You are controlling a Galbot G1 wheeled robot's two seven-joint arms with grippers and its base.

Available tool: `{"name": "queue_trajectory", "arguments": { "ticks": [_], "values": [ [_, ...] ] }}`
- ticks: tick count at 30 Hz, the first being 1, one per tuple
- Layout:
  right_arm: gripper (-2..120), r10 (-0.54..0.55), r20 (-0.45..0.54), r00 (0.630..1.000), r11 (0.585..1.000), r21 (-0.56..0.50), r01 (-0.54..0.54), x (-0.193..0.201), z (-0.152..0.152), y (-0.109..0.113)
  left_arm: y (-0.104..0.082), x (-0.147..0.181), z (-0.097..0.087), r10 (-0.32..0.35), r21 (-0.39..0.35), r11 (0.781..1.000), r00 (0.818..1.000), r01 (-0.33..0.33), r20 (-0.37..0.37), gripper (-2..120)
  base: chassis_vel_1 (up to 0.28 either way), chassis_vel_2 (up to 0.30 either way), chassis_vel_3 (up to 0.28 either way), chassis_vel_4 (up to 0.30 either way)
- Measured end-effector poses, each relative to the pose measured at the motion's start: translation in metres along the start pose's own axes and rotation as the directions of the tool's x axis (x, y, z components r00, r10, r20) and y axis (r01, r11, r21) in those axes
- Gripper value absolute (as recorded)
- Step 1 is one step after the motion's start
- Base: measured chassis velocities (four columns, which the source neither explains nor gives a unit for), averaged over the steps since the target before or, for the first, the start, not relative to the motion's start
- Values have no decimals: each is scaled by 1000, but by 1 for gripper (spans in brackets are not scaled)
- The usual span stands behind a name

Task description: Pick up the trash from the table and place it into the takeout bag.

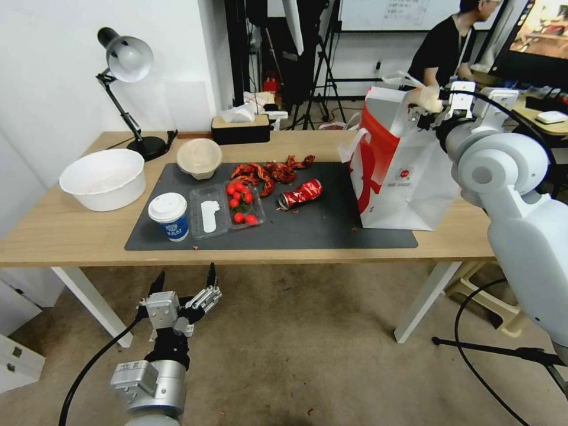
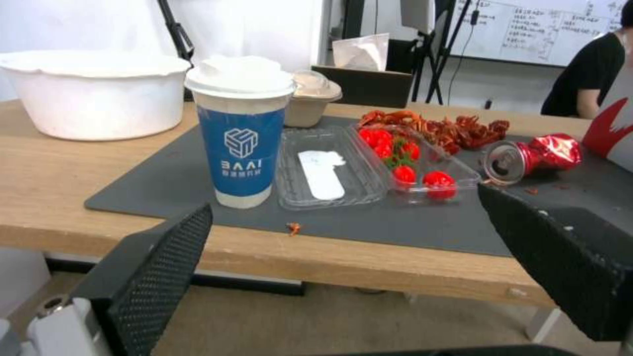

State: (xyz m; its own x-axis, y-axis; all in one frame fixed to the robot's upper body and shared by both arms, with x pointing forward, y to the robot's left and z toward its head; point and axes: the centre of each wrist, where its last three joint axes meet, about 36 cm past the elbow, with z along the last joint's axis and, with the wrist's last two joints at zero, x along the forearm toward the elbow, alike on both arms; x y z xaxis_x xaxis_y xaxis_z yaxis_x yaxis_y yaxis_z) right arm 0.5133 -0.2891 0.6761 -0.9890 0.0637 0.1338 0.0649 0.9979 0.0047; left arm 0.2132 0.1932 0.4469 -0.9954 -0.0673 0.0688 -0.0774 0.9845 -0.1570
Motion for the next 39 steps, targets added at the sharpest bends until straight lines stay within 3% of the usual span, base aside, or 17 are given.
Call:
{"name": "queue_trajectory", "arguments": {
  "ticks": [8, 17, 22, 26, 28, 33, 35, 36, 39],
  "values": [
    [98, 14, -4, 1000, 1000, 18, -14, 2, 4, -4, -1, 1, 1, 4, -3, 1000, 1000, -4, 1, 100, 0, 0, 0, 0],
    [100, -7, -2, 1000, 1000, 22, 7, 11, 10, -3, -2, 2, 0, 8, -5, 1000, 1000, -8, 3, 100, 0, 0, 0, 0],
    [100, -37, 44, 998, 999, 9, 36, 22, 8, -3, -2, 3, 0, 8, -5, 1000, 1000, -8, 5, 100, 0, 0, 0, 0],
    [100, -97, 146, 985, 995, -18, 101, 45, 11, -1, -2, 3, 0, 6, -2, 1000, 1000, -6, 7, 100, 0, 0, 0, 0],
    [100, -134, 232, 963, 989, -33, 145, 66, 24, 3, -3, 3, 0, 6, -1, 1000, 1000, -6, 11, 100, 0, 0, 0, 0],
    [100, -178, 300, 937, 981, -16, 191, 92, 53, 7, -3, 3, 0, 5, 0, 1000, 1000, -5, 16, 100, 0, 0, 0, 0],
    [100, -220, 362, 906, 974, 30, 224, 117, 84, 14, -2, 3, 0, 5, 2, 1000, 1000, -5, 19, 100, 0, 0, 0, 0],
    [100, -220, 362, 906, 974, 30, 224, 117, 84, 14, -2, 3, 0, 5, 2, 1000, 1000, -5, 19, 100, 0, 0, 0, 0],
    [100, -244, 402, 883, 969, 55, 243, 142, 123, 18, -3, 2, 1, 10, 4, 1000, 1000, -10, 21, 100, 0, 0, 0, 0]
  ]
}}
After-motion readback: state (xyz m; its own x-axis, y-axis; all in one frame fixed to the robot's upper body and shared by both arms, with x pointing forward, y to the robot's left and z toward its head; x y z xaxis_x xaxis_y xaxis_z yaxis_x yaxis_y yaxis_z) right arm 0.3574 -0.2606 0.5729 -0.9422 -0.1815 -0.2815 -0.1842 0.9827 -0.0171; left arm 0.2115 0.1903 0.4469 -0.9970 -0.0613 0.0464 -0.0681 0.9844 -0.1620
